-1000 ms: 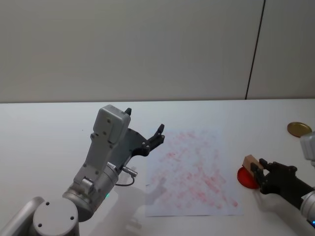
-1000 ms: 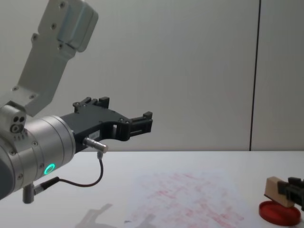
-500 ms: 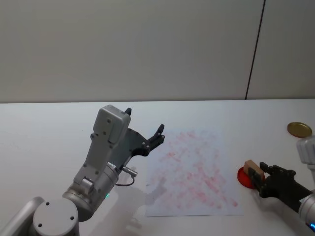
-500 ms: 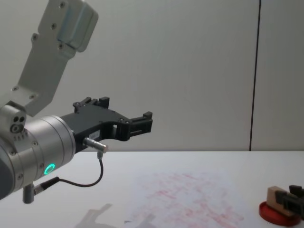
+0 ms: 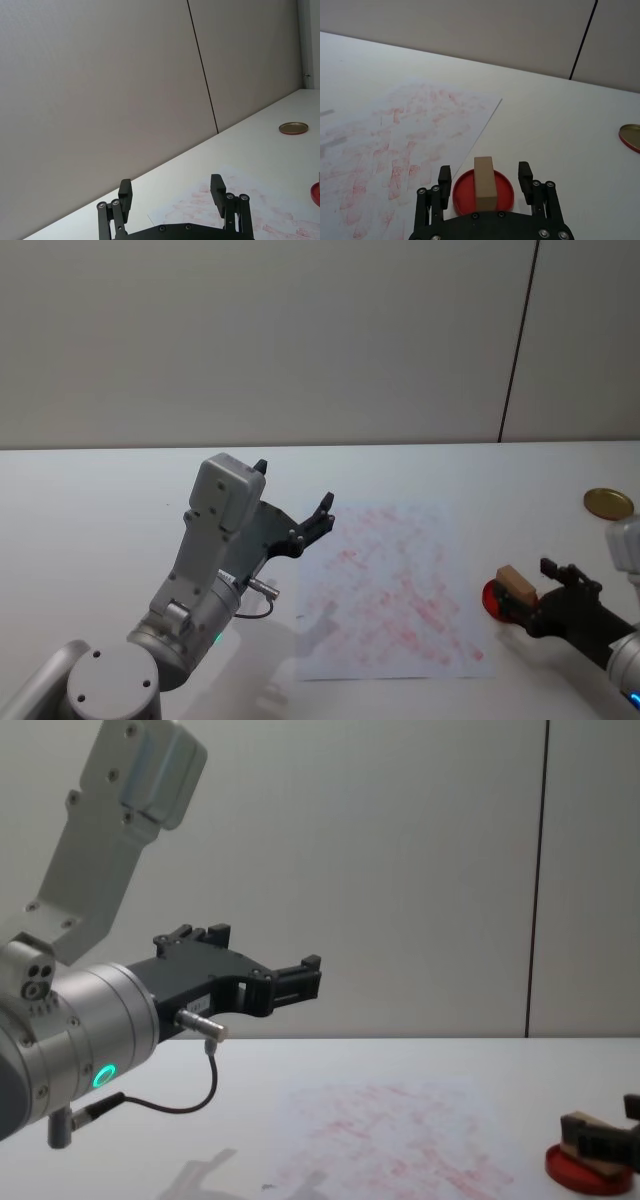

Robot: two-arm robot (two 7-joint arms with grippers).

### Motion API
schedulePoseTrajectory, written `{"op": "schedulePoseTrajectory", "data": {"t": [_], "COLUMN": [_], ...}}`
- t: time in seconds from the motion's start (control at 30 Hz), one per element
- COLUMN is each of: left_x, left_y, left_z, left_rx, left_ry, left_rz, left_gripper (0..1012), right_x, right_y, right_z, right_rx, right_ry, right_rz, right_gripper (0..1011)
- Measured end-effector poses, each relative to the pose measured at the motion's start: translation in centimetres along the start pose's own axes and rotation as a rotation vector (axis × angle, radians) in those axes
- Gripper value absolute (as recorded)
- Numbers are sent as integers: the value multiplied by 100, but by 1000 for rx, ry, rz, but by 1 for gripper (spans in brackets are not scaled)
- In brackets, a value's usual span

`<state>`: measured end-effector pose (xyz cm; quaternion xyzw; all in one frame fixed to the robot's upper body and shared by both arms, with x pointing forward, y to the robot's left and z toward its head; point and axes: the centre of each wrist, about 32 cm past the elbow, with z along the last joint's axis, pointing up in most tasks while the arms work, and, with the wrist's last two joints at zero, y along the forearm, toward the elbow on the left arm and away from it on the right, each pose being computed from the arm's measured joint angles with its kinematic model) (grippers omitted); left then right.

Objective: Use the one hand to pick up the stamp and affix it onto the A4 paper.

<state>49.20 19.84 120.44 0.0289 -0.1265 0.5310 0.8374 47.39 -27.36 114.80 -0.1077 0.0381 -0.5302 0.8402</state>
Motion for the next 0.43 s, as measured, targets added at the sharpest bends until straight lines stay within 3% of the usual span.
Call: {"op": "schedulePoseTrajectory", "data": {"t": [0.27,0.43], "left_x": [0,0], "left_y": [0,0], "left_z": [0,0], "left_rx": [0,0], "left_ry": [0,0], "left_rz": [0,0], "left_gripper": [993,993], "right_x": [-33,-54], "right_y": [-26,-42], "right_z": [103,163], "right_rx": [70,103], "right_ry": [-18,-26], "right_rz": [2,3], "right_gripper": [993,1001]}}
